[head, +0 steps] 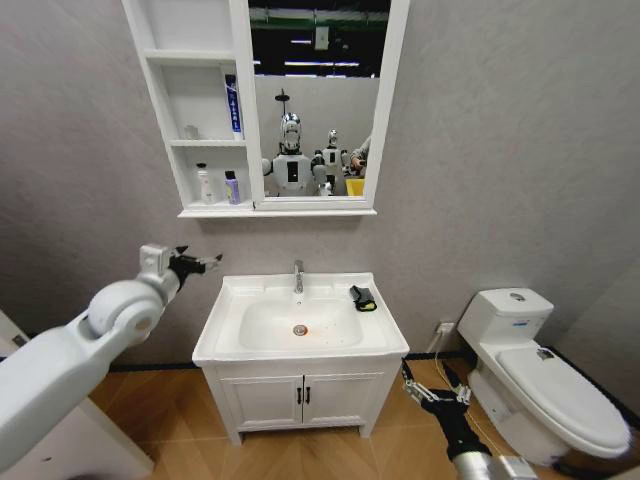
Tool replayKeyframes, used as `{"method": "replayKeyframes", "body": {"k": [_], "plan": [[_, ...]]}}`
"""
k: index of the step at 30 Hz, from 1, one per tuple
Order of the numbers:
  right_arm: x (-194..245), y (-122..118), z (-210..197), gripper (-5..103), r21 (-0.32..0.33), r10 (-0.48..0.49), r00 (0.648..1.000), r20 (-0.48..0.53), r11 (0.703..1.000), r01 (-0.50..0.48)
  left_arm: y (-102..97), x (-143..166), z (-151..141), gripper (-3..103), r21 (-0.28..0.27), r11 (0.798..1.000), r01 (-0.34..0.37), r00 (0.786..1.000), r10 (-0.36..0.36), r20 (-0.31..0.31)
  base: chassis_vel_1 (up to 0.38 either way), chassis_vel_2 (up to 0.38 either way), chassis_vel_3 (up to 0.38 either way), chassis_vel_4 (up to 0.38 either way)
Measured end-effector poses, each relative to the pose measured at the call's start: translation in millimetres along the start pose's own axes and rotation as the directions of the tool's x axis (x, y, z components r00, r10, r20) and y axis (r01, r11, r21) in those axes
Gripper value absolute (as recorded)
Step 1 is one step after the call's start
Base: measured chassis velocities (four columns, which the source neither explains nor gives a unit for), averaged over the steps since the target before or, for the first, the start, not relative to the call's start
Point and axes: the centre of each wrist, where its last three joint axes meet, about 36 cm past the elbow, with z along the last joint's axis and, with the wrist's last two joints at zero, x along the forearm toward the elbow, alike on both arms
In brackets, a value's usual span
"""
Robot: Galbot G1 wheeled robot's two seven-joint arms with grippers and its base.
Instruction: Move facial cleanser and shampoo from washbasin to cabinet, then wipe washbasin with towel.
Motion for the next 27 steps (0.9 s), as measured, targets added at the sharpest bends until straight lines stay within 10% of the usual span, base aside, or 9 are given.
{"method": "replayKeyframes", "body": {"k": [13, 19, 27], "plan": [[-8.7, 3.1, 13.4, 100, 0.011, 0.001, 1.0, -0.007, 1.0, -0.001, -21.9, 141.8, 134.5, 100, 0.123, 0.985, 0.121, 0.993, -0.118, -0.026, 0.0, 0.0, 0.0, 0.0], [-10.3, 1.3, 17.7, 100, 0.012, -0.023, 1.0, -0.01, 1.0, 0.024, -53.5, 160.2, 137.9, 100, 0.23, 0.973, 0.037, 0.999, -0.042, 0.017, 0.0, 0.0, 0.0, 0.0], [-6.0, -1.9, 24.8, 100, -0.003, -0.038, 0.999, -0.012, 0.999, 0.038, -57.1, 158.7, 137.5, 100, 0.241, 0.97, 0.026, 0.999, -0.035, 0.033, 0.0, 0.0, 0.0, 0.0]]}}
